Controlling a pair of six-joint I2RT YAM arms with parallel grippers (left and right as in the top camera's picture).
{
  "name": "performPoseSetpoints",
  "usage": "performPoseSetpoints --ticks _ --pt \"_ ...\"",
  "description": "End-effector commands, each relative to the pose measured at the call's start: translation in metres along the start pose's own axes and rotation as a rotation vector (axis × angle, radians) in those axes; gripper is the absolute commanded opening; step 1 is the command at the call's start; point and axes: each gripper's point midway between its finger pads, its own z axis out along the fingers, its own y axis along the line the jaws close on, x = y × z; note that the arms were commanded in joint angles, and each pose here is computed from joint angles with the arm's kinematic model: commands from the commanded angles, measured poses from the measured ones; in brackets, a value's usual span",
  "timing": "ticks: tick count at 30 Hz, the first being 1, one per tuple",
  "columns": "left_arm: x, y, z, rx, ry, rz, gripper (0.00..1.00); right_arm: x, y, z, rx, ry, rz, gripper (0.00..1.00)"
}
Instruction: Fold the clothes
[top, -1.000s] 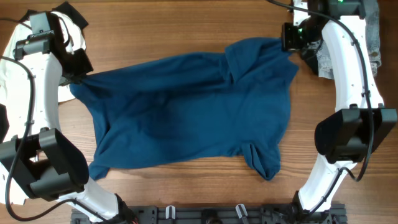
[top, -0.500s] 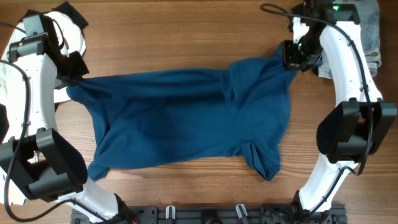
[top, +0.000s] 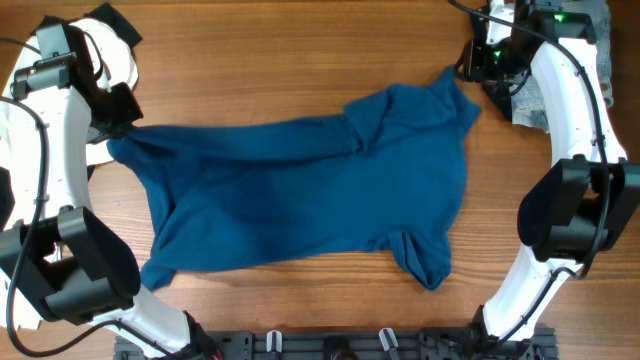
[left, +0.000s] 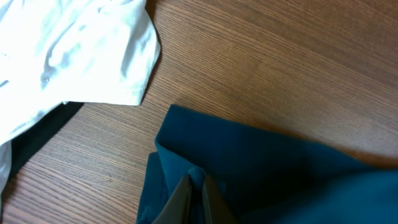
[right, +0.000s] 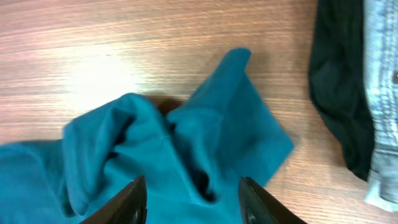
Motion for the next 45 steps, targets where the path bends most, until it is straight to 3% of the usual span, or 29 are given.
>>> performPoseSetpoints --ticks 1,6,13,20,29,38,45 --pt "-0.001 0.002 -0.006 0.005 -0.016 -0.017 0.04 -0.011 0.024 -0.004 -0.073 -0.026 -0.062 0.5" --pt "-0.002 0.002 -0.006 0.006 -0.018 -0.017 0.04 -0.017 0.084 0.003 -0.172 -0.065 -0.188 0.55" --pt "-0.003 0.002 -0.006 0.007 -0.022 -0.017 0.04 -0.008 0.147 0.058 -0.068 -0.06 -0.326 0.63" --pt "-0.004 0.002 -0.006 0.007 -0.026 -0.017 0.04 0.051 0.16 0.126 -0.065 0.158 -0.366 0.63" --pt "-0.006 0.002 -0.006 0.009 -0.035 -0.017 0.04 0.075 0.157 0.166 -0.004 0.225 -0.397 0.62" --pt "-0.006 0.002 -0.006 0.009 -0.037 -0.017 0.04 0.077 0.142 0.196 0.101 0.21 -0.371 0.52" --pt "-0.006 0.001 -0.006 0.009 -0.036 -0.017 0.04 0.055 0.147 0.199 0.107 0.117 -0.321 0.34"
